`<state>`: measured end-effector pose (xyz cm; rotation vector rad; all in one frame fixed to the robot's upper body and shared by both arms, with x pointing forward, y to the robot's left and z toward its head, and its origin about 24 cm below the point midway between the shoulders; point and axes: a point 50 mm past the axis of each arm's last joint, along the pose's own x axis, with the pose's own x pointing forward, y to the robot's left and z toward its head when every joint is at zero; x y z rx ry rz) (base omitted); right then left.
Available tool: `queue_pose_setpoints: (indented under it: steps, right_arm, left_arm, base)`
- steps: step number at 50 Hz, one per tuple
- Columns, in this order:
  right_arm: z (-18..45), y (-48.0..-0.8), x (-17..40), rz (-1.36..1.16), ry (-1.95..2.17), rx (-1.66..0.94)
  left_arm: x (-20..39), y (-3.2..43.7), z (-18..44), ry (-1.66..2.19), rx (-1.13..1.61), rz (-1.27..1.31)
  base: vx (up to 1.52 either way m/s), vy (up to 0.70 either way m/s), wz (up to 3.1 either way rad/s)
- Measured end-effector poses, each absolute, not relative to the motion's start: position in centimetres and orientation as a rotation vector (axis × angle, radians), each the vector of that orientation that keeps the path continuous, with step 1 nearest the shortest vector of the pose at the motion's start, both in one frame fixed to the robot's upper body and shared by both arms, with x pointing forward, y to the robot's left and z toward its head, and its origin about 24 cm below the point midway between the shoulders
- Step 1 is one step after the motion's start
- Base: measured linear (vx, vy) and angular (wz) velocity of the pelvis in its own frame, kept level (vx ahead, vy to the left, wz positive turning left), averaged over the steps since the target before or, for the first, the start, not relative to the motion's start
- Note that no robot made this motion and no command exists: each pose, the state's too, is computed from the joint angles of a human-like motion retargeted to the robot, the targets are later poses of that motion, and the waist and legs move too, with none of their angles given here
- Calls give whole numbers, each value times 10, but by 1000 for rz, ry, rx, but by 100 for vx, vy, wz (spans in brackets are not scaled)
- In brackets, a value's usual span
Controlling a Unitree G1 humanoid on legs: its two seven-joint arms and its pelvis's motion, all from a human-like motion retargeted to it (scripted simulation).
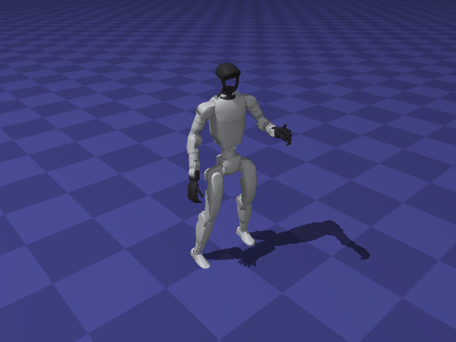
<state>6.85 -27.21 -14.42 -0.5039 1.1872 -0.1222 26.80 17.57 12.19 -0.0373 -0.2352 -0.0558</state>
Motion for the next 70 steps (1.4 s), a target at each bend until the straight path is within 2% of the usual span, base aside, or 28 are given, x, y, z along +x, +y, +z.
queue_pose_setpoints:
  steps: [5,12,20,26,30,48,60,70]
  right_arm:
    - [-144,-275,65,-95,1209,-462]
    - [-144,-283,63,-102,1241,-458]
    - [-141,-290,71,-119,1244,-423]
    - [-138,-291,78,-85,1232,-426]
    - [-135,-297,83,-154,1234,-537]
    - [-136,-307,65,-182,1301,-527]
    - [-136,-313,54,-182,1344,-503]
    - [-136,-311,58,-177,1323,-487]
  left_arm:
    - [292,185,164,-381,66,-105]
    - [325,183,228,-509,-6,-89]
    - [358,165,276,-489,-72,-173]
    - [383,168,300,-413,-29,-147]
    - [396,175,313,-313,-19,-90]
    - [401,206,367,-295,230,115]
    - [404,235,369,-183,351,332]
    - [406,234,363,-171,329,304]
  base:
    - [0,0,0]
    - [0,0,0]
    - [0,0,0]
    - [0,0,0]
    - [0,-4,-10]
    - [0,0,0]
    - [0,0,0]
    - [0,0,0]
